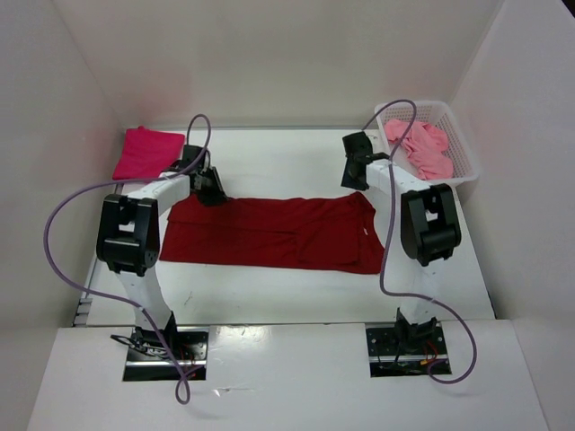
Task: Fold and stack the t-shirts
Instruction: Fold the other side of the tshirt into a rectangle, then rotate the tshirt 90 degrees
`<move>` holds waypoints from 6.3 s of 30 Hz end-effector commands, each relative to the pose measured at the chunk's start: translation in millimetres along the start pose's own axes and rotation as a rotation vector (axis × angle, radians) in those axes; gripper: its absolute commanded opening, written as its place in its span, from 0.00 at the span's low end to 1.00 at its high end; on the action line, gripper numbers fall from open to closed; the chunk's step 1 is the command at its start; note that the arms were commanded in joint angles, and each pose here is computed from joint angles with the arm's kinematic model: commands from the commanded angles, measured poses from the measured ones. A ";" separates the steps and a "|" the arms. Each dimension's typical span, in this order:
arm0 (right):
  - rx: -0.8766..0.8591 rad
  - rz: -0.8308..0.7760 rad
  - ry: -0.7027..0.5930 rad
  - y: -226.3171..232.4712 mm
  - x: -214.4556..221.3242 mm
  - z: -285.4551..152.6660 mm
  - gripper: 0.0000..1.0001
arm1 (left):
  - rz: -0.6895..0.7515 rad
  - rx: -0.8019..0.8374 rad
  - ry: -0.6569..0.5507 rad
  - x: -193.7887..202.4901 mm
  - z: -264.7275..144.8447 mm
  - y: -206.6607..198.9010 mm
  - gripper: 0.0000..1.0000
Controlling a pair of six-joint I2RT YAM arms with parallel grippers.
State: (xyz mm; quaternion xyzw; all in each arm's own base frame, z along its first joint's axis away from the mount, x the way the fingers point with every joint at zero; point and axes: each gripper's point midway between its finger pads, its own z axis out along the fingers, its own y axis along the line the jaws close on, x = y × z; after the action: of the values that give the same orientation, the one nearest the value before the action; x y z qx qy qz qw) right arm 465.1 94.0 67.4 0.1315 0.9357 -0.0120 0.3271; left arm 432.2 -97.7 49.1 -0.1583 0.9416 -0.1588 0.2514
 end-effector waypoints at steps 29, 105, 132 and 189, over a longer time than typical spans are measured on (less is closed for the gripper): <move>0.112 -0.056 -0.003 -31.4 7.5 4.3 0.13 | -0.272 -0.054 -0.059 -43.5 17.1 92.4 0.36; -0.071 0.029 0.091 -30.8 19.4 -49.8 0.06 | -0.232 -0.028 -0.162 -76.0 -18.5 74.5 0.36; -0.222 0.062 0.140 -14.1 61.8 -95.5 0.09 | 0.033 -0.011 0.002 7.8 15.4 -7.3 0.37; -0.597 0.163 -0.042 251.7 -75.0 76.4 0.06 | 0.154 0.119 -0.072 9.0 -106.5 -69.9 0.14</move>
State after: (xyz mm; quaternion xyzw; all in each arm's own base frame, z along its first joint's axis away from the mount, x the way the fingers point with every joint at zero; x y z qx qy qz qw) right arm 606.5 295.6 19.9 0.1187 0.9016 0.2577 0.3266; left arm 387.9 -145.0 139.9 -0.0916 0.9310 -0.2014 0.2905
